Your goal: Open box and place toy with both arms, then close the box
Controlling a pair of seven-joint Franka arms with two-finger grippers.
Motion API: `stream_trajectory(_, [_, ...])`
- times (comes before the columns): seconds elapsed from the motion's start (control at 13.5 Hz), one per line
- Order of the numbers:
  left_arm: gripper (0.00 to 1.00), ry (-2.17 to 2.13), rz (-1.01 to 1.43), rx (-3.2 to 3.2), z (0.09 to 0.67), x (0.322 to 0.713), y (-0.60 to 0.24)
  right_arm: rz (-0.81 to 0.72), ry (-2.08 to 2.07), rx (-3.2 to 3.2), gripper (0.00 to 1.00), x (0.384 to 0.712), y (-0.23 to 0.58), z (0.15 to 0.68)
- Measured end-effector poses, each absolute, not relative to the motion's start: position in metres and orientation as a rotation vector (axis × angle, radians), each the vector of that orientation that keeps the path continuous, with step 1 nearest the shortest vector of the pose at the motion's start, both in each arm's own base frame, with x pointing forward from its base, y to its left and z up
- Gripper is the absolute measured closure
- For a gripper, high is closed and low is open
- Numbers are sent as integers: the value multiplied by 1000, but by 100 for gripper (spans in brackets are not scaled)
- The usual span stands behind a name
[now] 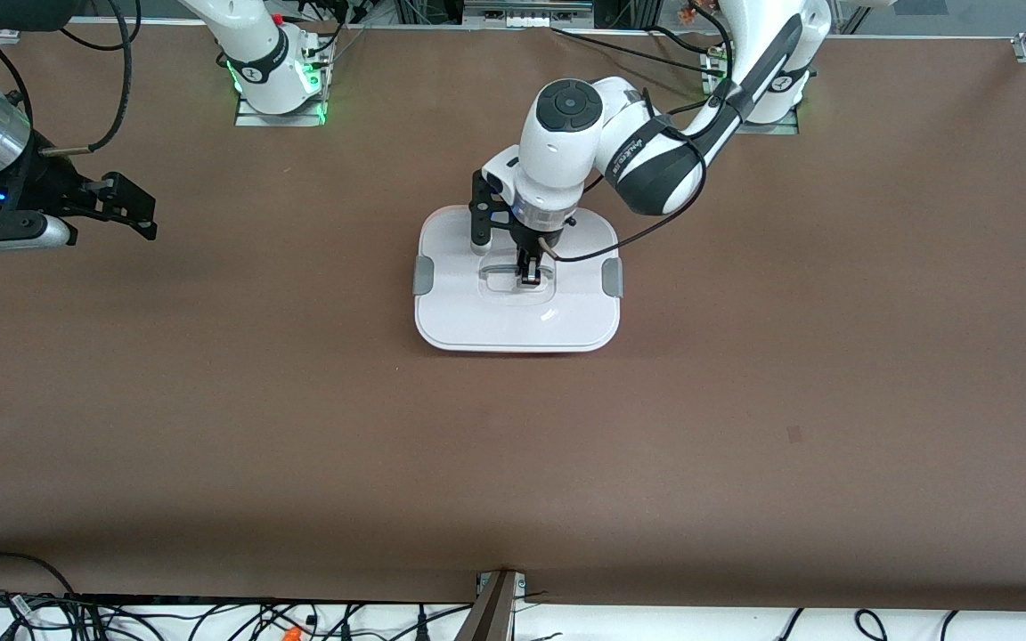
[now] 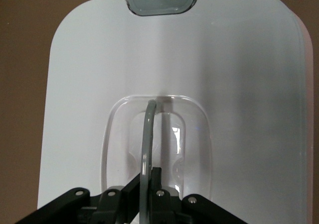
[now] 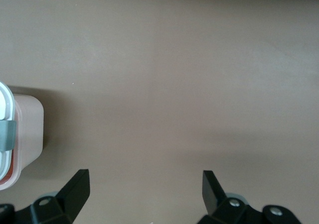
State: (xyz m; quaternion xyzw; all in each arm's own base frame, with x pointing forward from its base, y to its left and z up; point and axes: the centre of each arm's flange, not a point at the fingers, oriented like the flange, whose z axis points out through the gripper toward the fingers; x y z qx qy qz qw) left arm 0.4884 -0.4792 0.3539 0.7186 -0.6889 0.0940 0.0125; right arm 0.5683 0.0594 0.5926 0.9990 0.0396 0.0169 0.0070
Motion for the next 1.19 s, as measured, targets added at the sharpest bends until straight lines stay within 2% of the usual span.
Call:
stream_trajectory(0.82, [94, -2158, 275, 2270, 345, 471, -489, 91, 101, 3096, 0, 573, 47, 598])
stream_trajectory(1.19, [94, -2169, 255, 2261, 340, 465, -491, 11, 86, 3095, 0, 571, 43, 590])
